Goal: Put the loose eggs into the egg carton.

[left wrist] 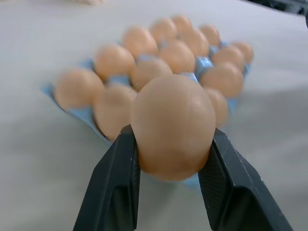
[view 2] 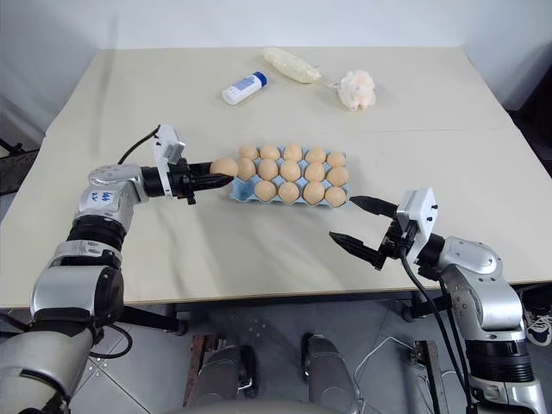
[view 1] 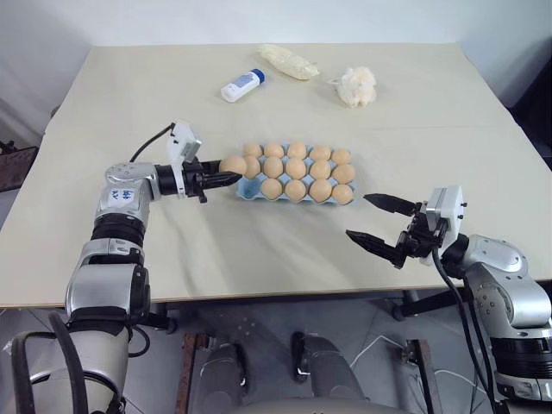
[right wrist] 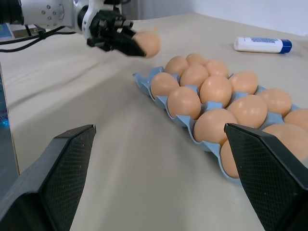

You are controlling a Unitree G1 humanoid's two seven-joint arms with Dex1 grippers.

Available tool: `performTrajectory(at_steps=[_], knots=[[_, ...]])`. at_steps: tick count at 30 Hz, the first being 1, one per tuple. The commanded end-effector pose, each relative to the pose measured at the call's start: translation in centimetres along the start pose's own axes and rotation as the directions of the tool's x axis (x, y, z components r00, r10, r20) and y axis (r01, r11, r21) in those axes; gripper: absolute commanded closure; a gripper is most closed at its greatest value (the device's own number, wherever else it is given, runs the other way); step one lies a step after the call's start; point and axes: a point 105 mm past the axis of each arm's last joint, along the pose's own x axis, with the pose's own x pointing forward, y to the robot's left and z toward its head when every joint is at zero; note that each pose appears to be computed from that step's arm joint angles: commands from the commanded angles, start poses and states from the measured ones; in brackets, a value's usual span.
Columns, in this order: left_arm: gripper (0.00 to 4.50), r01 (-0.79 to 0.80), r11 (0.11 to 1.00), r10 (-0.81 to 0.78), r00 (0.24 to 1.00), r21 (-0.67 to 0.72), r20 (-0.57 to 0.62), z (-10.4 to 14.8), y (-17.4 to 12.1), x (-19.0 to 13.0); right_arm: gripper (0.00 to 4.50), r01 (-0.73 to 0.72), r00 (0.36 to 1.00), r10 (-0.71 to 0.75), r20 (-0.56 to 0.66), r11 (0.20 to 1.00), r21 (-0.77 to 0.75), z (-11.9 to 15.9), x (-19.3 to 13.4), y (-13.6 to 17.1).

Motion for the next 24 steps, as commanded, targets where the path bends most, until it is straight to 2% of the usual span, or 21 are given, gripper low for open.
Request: performTrajectory(at_steps=[1,10,17,20,24], knots=[[3.20,0.010,0.999,-0.010,1.000,0.041,-0.003,0.9,-0.2,0.4,0.00,0.014,1.000,-0.013,0.027,0.999,-0.047,1.4,-0.3,-0.4],[3.20,0.009,0.998,-0.011,1.000,0.059,0.025,1.6,-0.5,1.7,0.00,0.029,0.999,-0.028,0.022,0.998,-0.048,1.4,-0.6,-0.4],[0.86,-0.031,0.998,0.032,0.999,0.051,-0.014,1.6,0.1,1.9,0.00,0.032,0.999,-0.031,0.018,0.998,-0.047,1.4,-0.6,-0.5],[0.03,-0.037,0.998,0.038,0.999,0.053,-0.006,2.1,0.3,1.6,0.00,0.030,0.999,-0.029,0.019,0.998,-0.048,1.4,-0.6,-0.6],[0.03,-0.050,0.997,0.048,0.998,0.057,0.035,3.2,0.5,1.0,0.00,0.027,0.999,-0.026,0.019,0.998,-0.051,1.5,-0.6,-0.6]])
